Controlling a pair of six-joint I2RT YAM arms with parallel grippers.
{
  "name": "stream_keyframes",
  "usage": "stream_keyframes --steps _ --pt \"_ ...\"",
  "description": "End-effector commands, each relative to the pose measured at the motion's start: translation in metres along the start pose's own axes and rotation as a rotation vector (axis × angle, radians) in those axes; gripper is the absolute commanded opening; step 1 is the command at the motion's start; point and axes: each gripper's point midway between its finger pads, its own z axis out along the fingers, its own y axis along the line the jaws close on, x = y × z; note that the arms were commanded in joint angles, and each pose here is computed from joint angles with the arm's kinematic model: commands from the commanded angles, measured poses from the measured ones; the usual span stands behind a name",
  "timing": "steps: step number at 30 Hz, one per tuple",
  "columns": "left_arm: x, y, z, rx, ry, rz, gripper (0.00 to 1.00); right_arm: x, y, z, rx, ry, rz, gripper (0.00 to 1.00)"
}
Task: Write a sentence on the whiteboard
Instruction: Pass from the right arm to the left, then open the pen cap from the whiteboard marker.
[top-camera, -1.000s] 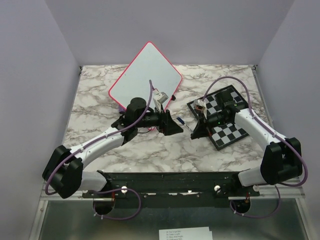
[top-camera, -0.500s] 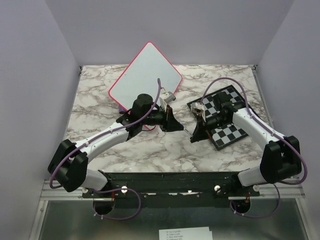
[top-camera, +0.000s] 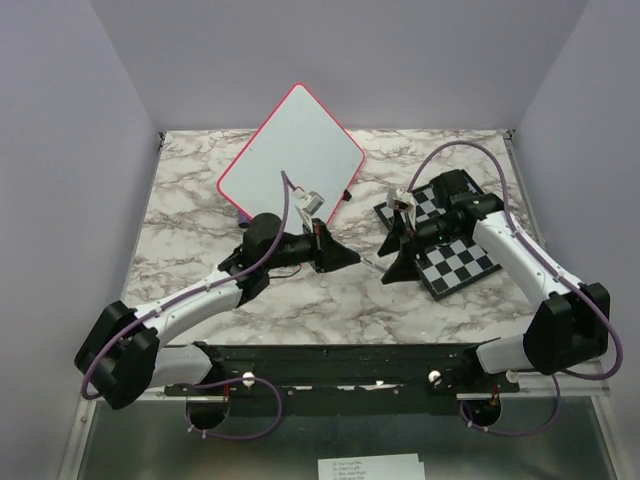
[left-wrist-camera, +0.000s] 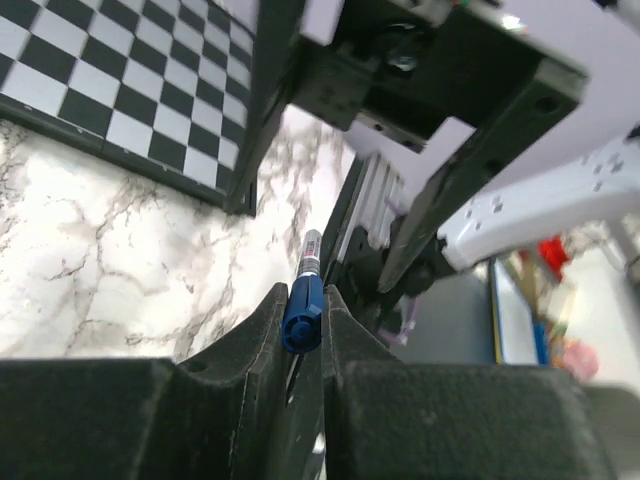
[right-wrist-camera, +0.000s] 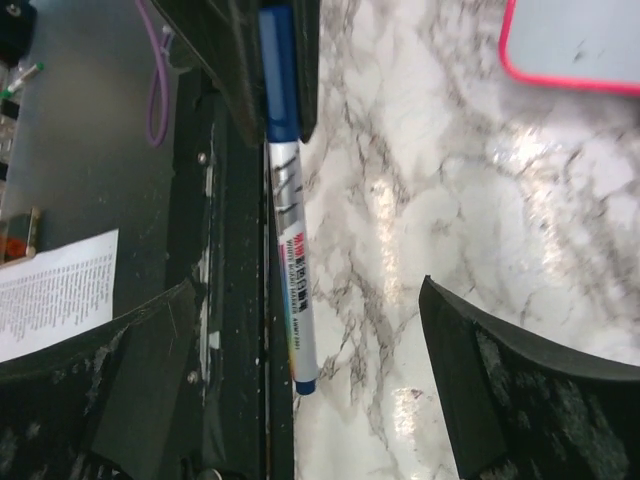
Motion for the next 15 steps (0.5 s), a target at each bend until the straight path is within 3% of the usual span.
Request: stream_keyframes --steps 1,4,7,8,10,15 --pt "-0.068 -0.023 -0.022 0.046 -0.432 -0.109 0.0 -0.062 0.02 -0.026 0.034 -0.116 -0.085 1.0" --pt "-0.1 -0.031 -0.046 0.083 -0.671 -0.174 0.0 -0.093 0.029 -0.04 0.048 -0.182 -0.056 1.0" --pt "-0.122 -0.045 -0.063 0.137 -0.814 -0.177 0.0 -0.104 0.04 -0.038 -0.011 -0.266 0.072 1.0" --pt "-0.129 -0.053 -0.067 0.167 -0.846 -0.169 0.0 -0.122 0.038 -0.041 -0.014 -0.325 0.129 1.0" --pt "-0.137 -0.058 -0.071 0.185 -0.883 -0.167 0.0 -0.116 0.033 -0.036 0.009 -0.377 0.188 1.0" --pt "-0.147 -0.068 -0.069 0.202 -0.919 -0.168 0.0 -0.143 0.03 -0.043 0.026 -0.507 0.219 1.0"
